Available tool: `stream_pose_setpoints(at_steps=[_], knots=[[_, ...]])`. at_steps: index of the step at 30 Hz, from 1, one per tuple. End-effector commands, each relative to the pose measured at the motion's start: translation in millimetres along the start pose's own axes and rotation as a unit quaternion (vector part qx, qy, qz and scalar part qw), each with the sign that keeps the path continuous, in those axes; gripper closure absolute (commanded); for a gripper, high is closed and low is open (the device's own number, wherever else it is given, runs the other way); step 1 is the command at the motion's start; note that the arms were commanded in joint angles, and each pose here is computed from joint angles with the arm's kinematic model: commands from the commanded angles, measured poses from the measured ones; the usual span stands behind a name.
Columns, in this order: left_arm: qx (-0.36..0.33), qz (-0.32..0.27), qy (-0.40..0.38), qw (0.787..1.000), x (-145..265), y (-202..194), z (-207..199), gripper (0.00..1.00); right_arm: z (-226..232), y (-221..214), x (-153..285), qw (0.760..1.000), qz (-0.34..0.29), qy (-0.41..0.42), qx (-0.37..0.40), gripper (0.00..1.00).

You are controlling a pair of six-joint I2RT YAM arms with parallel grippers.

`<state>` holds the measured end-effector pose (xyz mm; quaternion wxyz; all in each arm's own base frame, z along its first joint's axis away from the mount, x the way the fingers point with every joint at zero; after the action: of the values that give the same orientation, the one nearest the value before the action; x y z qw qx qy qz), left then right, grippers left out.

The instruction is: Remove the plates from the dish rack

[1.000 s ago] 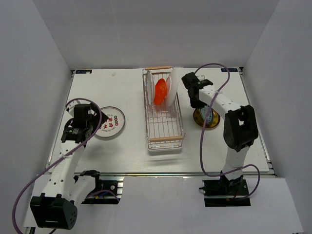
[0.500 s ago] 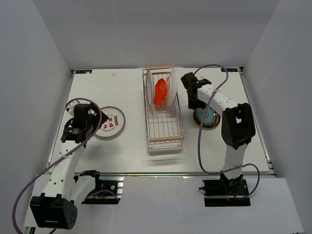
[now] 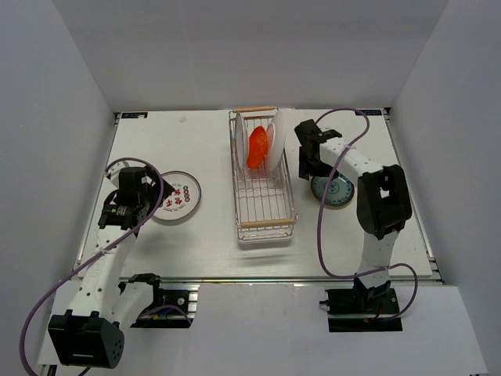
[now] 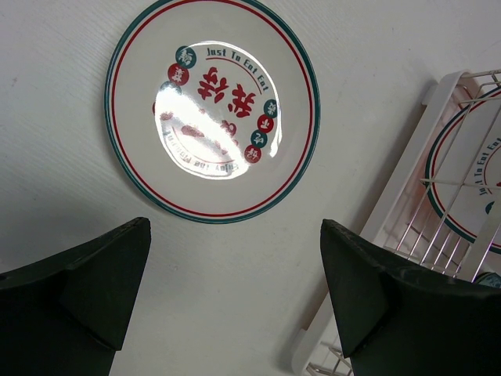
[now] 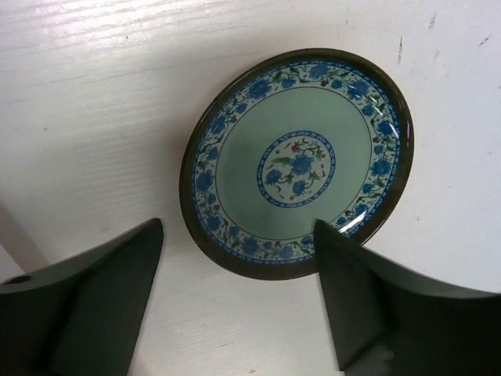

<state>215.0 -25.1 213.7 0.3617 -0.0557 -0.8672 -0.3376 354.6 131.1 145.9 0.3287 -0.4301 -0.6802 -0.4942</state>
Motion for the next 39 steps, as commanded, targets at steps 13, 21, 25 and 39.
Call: stream_pose_setpoints(at_steps=[13,21,25,39], knots=[[0.0,-0.009,-0.013,1.0,1.2,1.9,-2.7,0.02,13.5,-38.0,35.1,0.985,-0.051,0.164,0.014,0.11],[0.001,-0.014,-0.016,1.0,4.1,2.6,-2.1,0.02,27.0,-50.0,39.8,0.982,-0.041,0.181,0.024,0.11],[0.002,-0.016,-0.019,1.0,6.0,3.3,-2.5,0.02,32.7,-51.3,44.5,0.981,-0.043,0.189,0.024,0.11],[0.0,-0.01,-0.015,1.0,4.9,3.5,-4.0,0.02,33.8,-54.4,45.5,0.987,-0.037,0.158,0.014,0.11]])
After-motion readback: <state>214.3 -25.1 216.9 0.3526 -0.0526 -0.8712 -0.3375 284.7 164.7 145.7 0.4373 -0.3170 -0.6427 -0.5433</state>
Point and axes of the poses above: each gripper's point midway between its finger pads, its own x axis back along the fingers, its own z axis along the line the jaws close on, y = z × x, the point moved 8 cm from there along x, back along the fingers, and after that the axes turned 8 degrees about x, right-handed, at the moved point
